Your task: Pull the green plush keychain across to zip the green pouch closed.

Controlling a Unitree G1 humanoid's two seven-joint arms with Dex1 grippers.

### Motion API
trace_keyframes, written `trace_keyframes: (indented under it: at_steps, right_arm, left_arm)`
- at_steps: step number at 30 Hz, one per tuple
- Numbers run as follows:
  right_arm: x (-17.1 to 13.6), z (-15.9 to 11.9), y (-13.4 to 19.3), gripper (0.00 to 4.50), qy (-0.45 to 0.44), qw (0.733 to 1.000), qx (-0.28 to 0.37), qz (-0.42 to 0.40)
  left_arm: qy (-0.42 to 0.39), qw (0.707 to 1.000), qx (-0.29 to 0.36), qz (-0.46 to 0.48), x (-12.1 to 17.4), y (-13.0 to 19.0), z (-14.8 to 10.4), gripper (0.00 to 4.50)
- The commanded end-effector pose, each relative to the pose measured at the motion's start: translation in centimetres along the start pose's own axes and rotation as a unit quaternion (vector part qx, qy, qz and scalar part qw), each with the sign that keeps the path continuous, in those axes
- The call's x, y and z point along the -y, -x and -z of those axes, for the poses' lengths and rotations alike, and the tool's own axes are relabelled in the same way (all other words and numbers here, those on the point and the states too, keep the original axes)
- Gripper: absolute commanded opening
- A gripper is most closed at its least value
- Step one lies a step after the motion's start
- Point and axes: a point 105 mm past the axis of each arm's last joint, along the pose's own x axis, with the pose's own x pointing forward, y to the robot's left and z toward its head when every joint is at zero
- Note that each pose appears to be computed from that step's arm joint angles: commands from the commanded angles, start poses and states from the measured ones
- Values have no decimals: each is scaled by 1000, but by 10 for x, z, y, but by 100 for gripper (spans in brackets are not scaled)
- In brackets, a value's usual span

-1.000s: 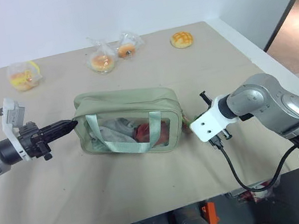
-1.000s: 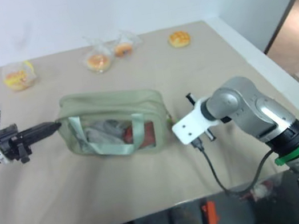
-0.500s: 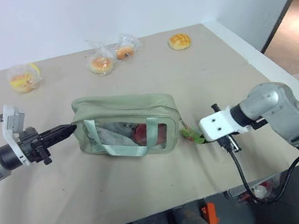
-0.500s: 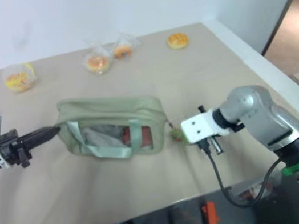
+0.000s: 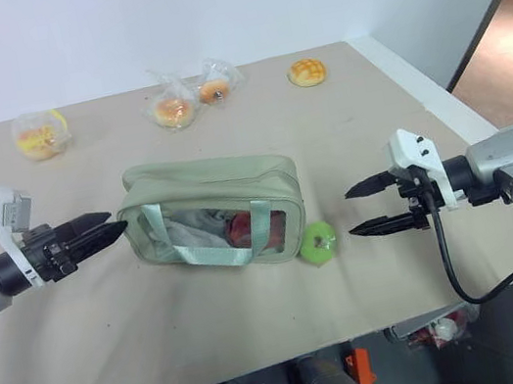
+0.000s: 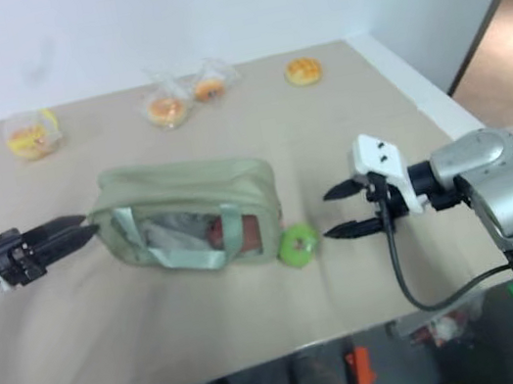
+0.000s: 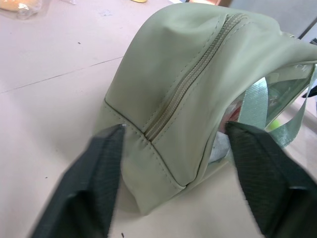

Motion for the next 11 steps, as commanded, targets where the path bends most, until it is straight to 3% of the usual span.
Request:
trace_keyframes:
  at_steps: [1,11]
  right_arm:
    - [9,-23,27,363,5,998,52,34]
    - [13,-19,59,363,-47,988,98,113]
  left_arm:
    - [-29,999,15,-8,5,12,-19,326]
    - [-5,996,8,-87,-12,67,-4,326]
